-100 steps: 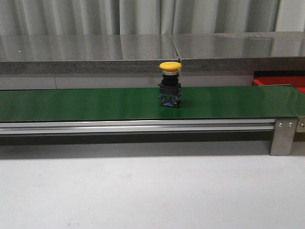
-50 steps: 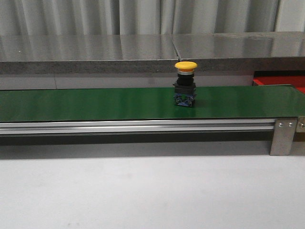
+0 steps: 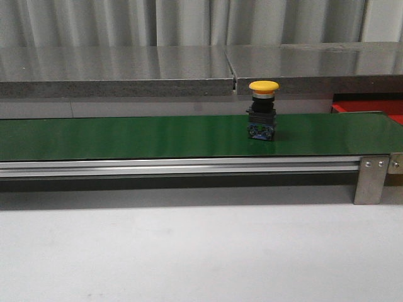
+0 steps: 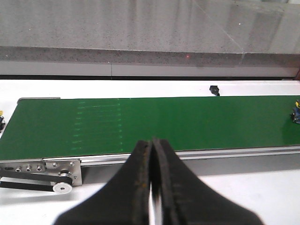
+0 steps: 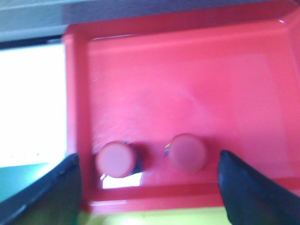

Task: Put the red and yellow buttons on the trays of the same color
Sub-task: 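Grasp the yellow button at the belt's end with the right gripper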

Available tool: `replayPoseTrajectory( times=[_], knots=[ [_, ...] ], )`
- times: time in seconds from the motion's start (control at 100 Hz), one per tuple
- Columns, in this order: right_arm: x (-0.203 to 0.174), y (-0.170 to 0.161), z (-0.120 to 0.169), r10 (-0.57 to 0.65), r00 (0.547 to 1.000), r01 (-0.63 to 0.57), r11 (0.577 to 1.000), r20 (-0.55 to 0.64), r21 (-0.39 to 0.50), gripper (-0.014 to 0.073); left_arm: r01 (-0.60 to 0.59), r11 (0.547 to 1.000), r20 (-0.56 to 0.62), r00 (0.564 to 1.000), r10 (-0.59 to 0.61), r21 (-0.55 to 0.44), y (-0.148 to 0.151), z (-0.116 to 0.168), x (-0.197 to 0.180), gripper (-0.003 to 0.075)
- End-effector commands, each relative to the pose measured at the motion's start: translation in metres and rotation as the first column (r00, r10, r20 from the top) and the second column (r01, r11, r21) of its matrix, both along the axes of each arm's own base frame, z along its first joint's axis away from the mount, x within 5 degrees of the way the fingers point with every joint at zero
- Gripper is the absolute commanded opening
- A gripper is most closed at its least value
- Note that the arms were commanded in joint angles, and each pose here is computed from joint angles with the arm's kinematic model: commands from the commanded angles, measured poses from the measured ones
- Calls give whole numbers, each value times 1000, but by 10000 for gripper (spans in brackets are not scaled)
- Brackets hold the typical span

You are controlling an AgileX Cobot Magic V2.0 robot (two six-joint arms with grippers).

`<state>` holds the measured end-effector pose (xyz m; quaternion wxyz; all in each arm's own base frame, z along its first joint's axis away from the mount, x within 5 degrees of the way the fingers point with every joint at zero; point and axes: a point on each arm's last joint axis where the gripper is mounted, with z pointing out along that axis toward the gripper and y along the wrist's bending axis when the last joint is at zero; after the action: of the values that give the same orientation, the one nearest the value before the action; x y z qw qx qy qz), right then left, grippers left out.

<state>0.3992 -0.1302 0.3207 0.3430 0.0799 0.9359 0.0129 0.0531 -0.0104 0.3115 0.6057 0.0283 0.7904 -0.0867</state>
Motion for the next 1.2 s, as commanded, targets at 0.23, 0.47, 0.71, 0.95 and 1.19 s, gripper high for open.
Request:
replayPoseTrajectory(
  times=[0.23, 0.47, 0.71, 0.95, 1.19],
  knots=[
    [-40, 64, 19, 236, 969, -238, 971, -68, -26, 594, 9, 1000, 90, 996, -6, -25, -1, 14, 1, -19],
    [-49, 99, -13, 401, 893, -408, 913, -205, 7, 593, 9, 1000, 90, 996, -6, -25, -1, 14, 1, -19],
    [-43, 140, -21, 493, 856, -504, 863, -158, -36, 593, 9, 1000, 90, 996, -6, -25, -1, 14, 1, -19],
    [-38, 181, -16, 569, 820, -572, 816, -58, -86, 593, 9, 1000, 90, 996, -6, -25, -1, 14, 1, -19],
    [-33, 195, -10, 565, 824, -561, 823, 39, -89, 593, 9, 1000, 90, 996, -6, -25, -1, 14, 1, -19]
  ],
)
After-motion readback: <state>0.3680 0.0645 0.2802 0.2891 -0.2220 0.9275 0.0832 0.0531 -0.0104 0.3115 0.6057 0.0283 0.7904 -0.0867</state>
